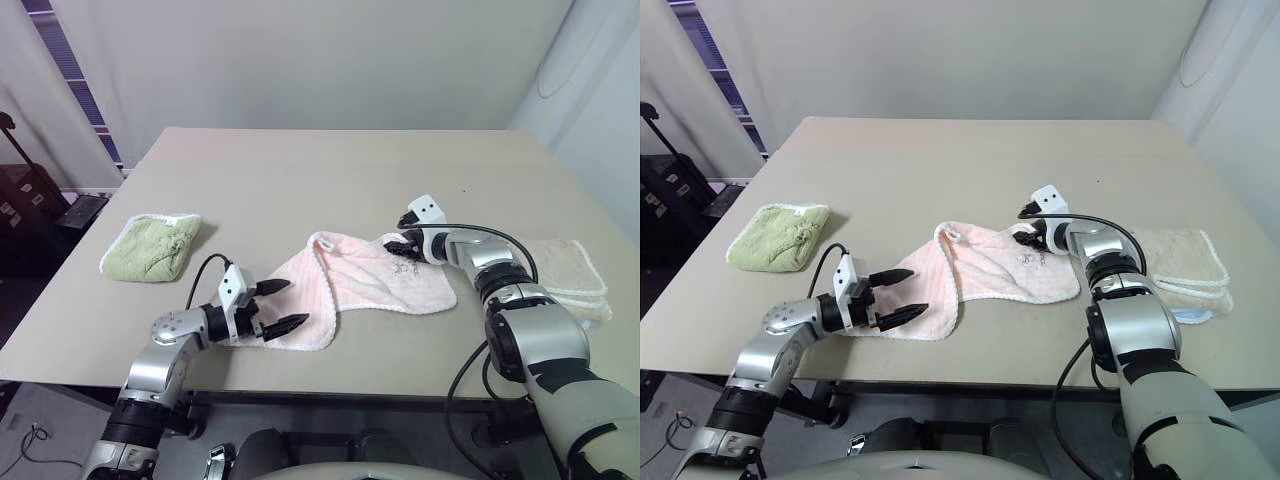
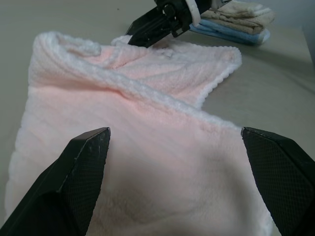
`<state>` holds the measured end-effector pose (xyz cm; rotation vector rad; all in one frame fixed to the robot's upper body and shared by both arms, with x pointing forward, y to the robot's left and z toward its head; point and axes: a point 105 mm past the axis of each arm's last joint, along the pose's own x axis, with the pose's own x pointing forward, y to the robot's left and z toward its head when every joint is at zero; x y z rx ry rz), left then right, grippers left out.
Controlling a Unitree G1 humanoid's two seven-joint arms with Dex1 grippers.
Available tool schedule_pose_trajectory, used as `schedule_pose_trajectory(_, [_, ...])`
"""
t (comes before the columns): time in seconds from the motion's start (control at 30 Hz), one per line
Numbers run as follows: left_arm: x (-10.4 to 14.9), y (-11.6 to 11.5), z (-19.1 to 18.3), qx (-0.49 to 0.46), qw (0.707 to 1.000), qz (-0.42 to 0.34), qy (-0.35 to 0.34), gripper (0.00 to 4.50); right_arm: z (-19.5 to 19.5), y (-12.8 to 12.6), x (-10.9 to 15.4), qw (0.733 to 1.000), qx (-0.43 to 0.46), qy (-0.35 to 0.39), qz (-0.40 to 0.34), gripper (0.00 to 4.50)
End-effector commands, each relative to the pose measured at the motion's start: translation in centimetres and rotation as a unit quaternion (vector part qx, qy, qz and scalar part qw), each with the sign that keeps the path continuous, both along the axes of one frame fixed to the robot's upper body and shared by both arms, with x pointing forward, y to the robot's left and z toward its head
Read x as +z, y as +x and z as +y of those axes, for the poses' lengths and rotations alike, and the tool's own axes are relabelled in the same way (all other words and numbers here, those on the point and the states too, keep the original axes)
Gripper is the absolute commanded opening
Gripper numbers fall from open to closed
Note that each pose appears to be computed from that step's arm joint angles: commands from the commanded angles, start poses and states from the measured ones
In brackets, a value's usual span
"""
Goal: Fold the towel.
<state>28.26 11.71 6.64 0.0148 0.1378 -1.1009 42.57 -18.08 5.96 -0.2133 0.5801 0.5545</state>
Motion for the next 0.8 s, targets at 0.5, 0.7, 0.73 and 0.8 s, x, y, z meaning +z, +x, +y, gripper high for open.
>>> schedule_pose_trajectory(0.5, [5.3,0.2,-1.4,-0.027,0.999,-0.046,-0.012,4.5,-0.4,3.5,11.4,0.968,-0.066,0.132,-0.204,0.03])
schedule_pose_trajectory(0.7, [5.0,0.0,-3.1,-0.066,0.997,-0.04,-0.018,4.5,-0.5,4.1,19.6,0.9,-0.168,0.231,-0.329,0.03])
schedule_pose_trajectory(0.73, [4.9,-0.1,-3.4,-0.074,0.996,-0.04,-0.018,4.5,-0.7,4.2,20.1,0.894,-0.182,0.238,-0.333,0.03])
schedule_pose_trajectory(0.8, [4.7,-0.2,-3.9,-0.087,0.995,-0.04,-0.016,4.5,-1.1,4.3,20.6,0.886,-0.208,0.242,-0.336,0.03])
